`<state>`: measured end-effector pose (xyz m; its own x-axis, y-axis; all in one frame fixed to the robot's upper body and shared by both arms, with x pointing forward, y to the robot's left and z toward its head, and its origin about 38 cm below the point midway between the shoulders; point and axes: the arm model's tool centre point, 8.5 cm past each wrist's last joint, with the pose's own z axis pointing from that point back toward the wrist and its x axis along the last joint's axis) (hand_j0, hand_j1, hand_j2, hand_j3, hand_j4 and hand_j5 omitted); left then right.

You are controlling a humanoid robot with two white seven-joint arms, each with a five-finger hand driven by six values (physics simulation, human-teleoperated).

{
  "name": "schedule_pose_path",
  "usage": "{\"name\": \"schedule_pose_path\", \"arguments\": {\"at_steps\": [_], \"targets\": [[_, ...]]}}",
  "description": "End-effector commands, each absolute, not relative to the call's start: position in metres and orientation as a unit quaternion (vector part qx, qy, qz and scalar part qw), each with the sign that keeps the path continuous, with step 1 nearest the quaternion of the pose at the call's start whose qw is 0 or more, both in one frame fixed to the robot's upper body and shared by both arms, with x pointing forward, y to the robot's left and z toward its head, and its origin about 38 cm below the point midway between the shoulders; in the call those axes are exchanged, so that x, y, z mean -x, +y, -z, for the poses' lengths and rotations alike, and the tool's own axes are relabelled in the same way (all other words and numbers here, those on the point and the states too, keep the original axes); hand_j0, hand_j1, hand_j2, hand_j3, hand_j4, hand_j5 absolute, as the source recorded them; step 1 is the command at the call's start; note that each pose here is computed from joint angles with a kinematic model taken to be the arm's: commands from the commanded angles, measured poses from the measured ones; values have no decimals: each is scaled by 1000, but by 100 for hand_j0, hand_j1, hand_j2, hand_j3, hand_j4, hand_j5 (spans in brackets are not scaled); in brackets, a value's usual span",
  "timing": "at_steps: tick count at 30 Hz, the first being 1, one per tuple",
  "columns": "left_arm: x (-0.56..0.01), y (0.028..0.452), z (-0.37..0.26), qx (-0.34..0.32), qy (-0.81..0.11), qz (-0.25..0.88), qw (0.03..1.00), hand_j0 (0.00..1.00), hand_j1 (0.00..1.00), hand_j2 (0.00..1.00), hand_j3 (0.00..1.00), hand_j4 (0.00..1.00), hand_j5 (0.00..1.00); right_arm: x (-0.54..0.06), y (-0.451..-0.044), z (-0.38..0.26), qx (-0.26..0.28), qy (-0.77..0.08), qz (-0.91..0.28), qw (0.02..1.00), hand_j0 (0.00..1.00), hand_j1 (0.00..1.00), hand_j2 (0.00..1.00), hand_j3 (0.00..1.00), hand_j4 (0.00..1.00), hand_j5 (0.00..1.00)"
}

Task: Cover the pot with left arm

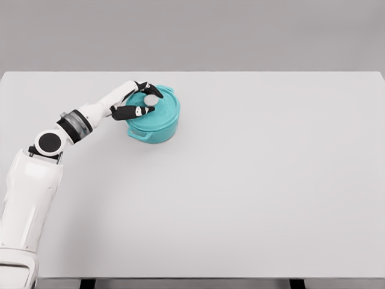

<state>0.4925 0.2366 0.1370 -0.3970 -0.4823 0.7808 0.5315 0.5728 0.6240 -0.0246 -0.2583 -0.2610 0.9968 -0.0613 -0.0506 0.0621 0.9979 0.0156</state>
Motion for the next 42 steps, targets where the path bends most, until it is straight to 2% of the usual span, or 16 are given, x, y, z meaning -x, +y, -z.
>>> {"name": "schedule_pose_path", "arguments": {"at_steps": [1, 14, 17, 19, 21, 28, 32, 42], "targets": [[-492, 237, -136, 17, -693, 466, 549, 61, 61, 61, 61, 61, 61, 25, -258, 261, -9, 25, 31, 999, 100, 100, 100, 100, 100, 100], [-492, 237, -137, 17, -694, 465, 549, 72, 72, 72, 72, 72, 72, 24, -258, 261, -9, 25, 31, 999, 100, 100, 100, 100, 100, 100], [-492, 237, -137, 17, -694, 466, 549, 84, 84, 84, 84, 84, 84, 23, -258, 261, -9, 24, 31, 999, 100, 100, 100, 100, 100, 100], [-492, 237, -137, 16, -694, 466, 548, 84, 84, 84, 84, 84, 84, 25, -258, 261, -9, 25, 31, 999, 100, 100, 100, 100, 100, 100], [-492, 237, -137, 16, -694, 466, 549, 92, 92, 92, 92, 92, 92, 24, -258, 261, -9, 25, 31, 999, 100, 100, 100, 100, 100, 100], [-491, 239, -134, 16, -692, 465, 552, 93, 93, 93, 93, 93, 93, 25, -258, 261, -9, 25, 31, 999, 100, 100, 100, 100, 100, 100], [-491, 244, -132, 12, -687, 468, 556, 98, 98, 98, 98, 98, 98, 23, -258, 261, -9, 24, 31, 999, 100, 100, 100, 100, 100, 100], [-490, 245, -127, 12, -682, 471, 560, 100, 100, 100, 100, 100, 100, 24, -258, 261, -9, 25, 31, 999, 100, 100, 100, 100, 100, 100]]}}
